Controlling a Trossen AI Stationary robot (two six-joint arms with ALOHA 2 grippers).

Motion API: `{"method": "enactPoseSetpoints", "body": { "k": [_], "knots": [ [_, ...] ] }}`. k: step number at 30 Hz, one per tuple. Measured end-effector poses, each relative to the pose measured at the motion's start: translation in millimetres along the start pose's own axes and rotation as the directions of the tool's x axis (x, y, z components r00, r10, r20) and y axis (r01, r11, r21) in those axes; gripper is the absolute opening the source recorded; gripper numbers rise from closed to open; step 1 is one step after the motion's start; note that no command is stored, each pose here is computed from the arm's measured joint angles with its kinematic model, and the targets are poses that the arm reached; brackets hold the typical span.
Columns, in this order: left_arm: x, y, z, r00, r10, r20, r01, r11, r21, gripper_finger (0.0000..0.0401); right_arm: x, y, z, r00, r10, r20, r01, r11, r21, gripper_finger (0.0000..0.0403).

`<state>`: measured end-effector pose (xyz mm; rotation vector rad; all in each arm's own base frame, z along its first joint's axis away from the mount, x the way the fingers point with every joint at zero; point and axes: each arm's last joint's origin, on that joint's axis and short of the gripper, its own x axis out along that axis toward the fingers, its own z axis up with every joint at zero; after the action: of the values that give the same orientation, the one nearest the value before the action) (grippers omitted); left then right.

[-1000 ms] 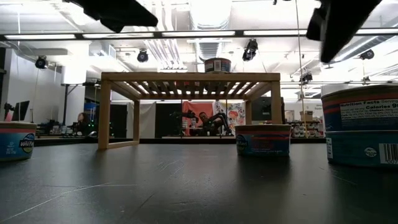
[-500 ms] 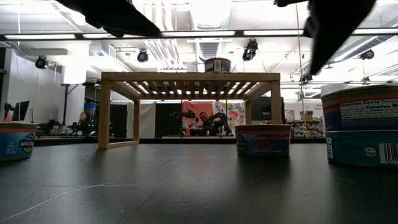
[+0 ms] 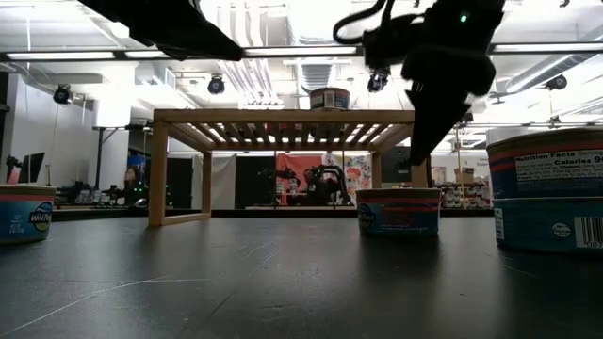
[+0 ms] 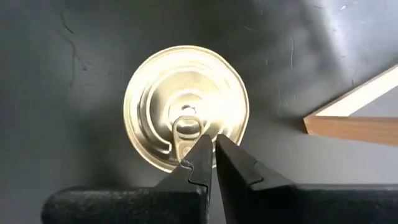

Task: Stack canned seafood by type on shelf
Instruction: Put the blue and pink tuna can on the shelf

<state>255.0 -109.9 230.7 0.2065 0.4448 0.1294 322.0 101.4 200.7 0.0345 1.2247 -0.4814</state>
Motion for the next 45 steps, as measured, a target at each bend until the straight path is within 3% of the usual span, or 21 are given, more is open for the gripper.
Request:
{"method": "enactPoseSetpoints", "body": {
  "k": [17,25,33,39,45],
  "knots": [
    [0,0,-1,1.000,0.004,-0.006,-0.004,0.999,-0.032,0.0000,37,24,5,0.999,0.032,0.011,-0.031,0.999,-0.021,0.0013],
    [-1,-1,-1,1.000,0.005,-0.005,-0.006,0.999,-0.032,0.0000,36,33,13,0.986,0.146,0.078,-0.143,0.988,-0.052,0.0013],
    [-1,-1,-1,1.000,-0.003,-0.005,0.003,0.999,-0.036,0.0000,37,48,27,0.932,0.315,0.180,-0.290,0.945,-0.154,0.0013],
    [-1,-3,-1,0.997,-0.082,-0.007,0.082,0.996,-0.045,0.0000,34,50,32,0.907,0.349,0.238,-0.303,0.930,-0.210,0.0013],
    [-1,-3,-1,0.996,-0.089,-0.009,0.089,0.994,-0.063,0.0000,33,50,33,0.907,0.343,0.244,-0.288,0.928,-0.236,0.0013]
  ]
}}
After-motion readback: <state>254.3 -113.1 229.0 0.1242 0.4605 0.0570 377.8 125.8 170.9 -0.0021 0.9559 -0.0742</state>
